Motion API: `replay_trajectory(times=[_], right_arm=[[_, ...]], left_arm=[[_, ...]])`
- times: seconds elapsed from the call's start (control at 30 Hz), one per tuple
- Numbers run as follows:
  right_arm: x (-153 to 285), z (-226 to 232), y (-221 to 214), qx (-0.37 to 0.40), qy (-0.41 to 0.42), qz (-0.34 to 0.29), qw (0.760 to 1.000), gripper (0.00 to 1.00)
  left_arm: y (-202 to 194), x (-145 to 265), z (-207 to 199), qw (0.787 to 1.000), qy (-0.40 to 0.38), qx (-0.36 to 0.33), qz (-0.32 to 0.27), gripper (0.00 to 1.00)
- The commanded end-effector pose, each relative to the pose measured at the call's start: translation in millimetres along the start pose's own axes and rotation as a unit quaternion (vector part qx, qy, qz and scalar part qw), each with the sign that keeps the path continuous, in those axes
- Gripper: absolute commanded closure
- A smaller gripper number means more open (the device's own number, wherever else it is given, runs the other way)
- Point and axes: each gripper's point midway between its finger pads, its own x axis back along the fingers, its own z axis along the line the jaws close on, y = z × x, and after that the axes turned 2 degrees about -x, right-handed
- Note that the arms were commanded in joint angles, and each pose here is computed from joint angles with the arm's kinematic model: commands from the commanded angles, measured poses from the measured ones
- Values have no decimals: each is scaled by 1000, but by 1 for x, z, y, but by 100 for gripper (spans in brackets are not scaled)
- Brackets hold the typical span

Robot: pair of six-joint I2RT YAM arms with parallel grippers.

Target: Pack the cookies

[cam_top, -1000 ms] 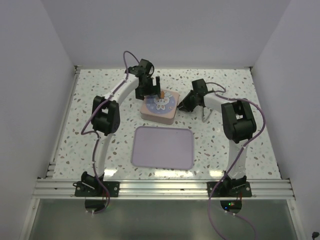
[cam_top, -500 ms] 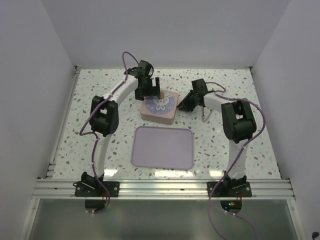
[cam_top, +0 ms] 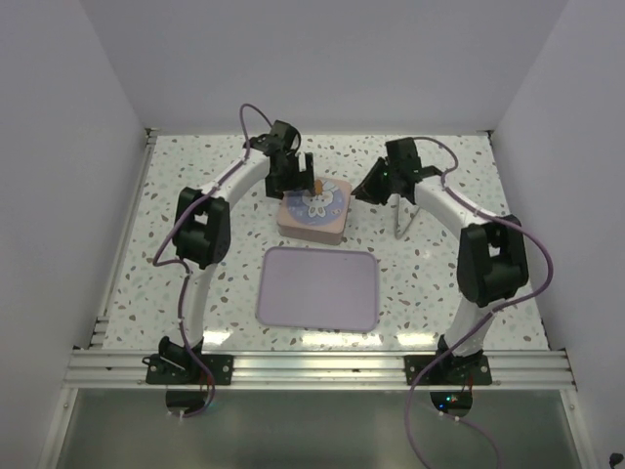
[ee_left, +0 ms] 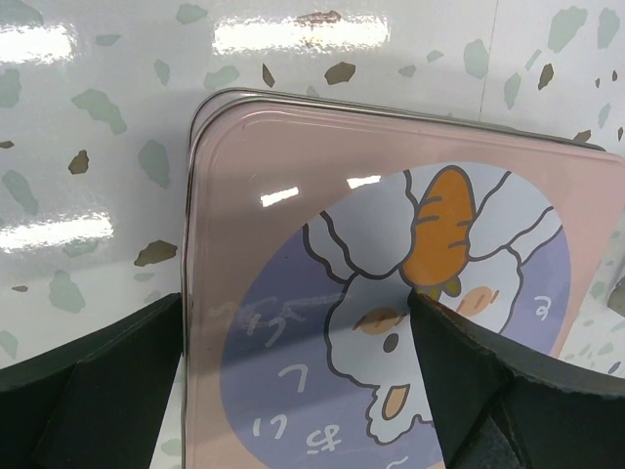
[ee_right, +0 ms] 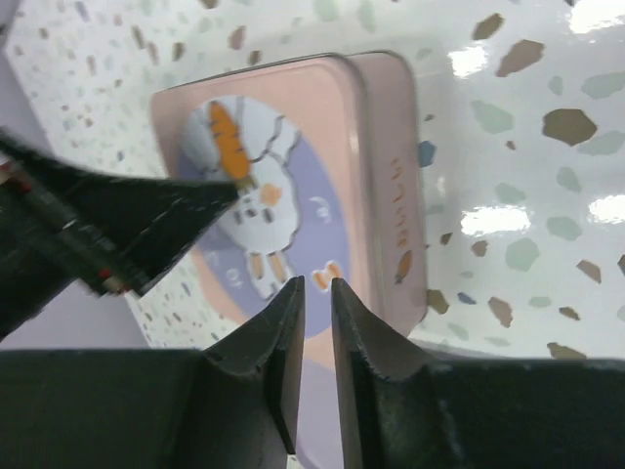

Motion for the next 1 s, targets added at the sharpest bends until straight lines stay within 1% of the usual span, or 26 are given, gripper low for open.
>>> replay_trajectory(times=[0.0, 0.07, 0.1, 0.17, 0.2, 0.23, 0.27, 0.3, 0.37, 0.4, 0.5, 0.63, 0.73, 0.8, 0.83, 0.97], right_arm=[[38, 39, -8, 47, 56, 1, 997, 80], [45, 47, -17, 43, 76, 12, 996, 83], [43, 45, -30, 38, 88, 30, 995, 89], [41, 50, -36, 18, 118, 37, 992, 93], [35, 35, -49, 5, 114, 52, 992, 97], [34, 34, -56, -7, 124, 68, 990, 99], [31, 33, -58, -8, 133, 69, 989, 100], [22, 16, -71, -18, 120, 85, 989, 100], [16, 0, -81, -30, 107, 97, 989, 100], [8, -16, -91, -37, 91, 108, 989, 100], [1, -32, -100, -53, 80, 118, 988, 100], [3, -24, -95, -40, 88, 111, 989, 100], [12, -9, -86, -26, 96, 105, 989, 100], [21, 4, -78, -18, 107, 97, 989, 100], [25, 3, -78, -12, 99, 98, 990, 100], [60, 31, -60, 34, 116, 64, 991, 100]], left_arm=[[-29, -6, -3, 999, 2, -19, 42, 0], [-29, -7, -2, 999, 2, -16, 42, 0], [-29, -7, -3, 999, 0, -17, 42, 0], [-28, -6, -3, 999, -2, -17, 41, 0], [-28, -6, -2, 999, 0, -16, 40, 0], [-27, -5, -3, 999, -1, -16, 39, 0], [-27, -5, -2, 999, 0, -16, 39, 0], [-28, -5, -1, 999, 0, -16, 40, 0], [-28, -3, -1, 999, 0, -17, 38, 0], [-30, -4, 1, 999, 1, -16, 40, 0], [-31, -2, 2, 999, 2, -16, 38, 0], [-29, 2, 3, 999, 0, -15, 33, 0], [-28, 5, 3, 999, -1, -14, 32, 0], [-26, 7, 3, 999, -1, -13, 29, 0], [-24, 10, 3, 1000, -2, -11, 25, 0], [-15, 22, 12, 1000, -1, -1, 15, 0]])
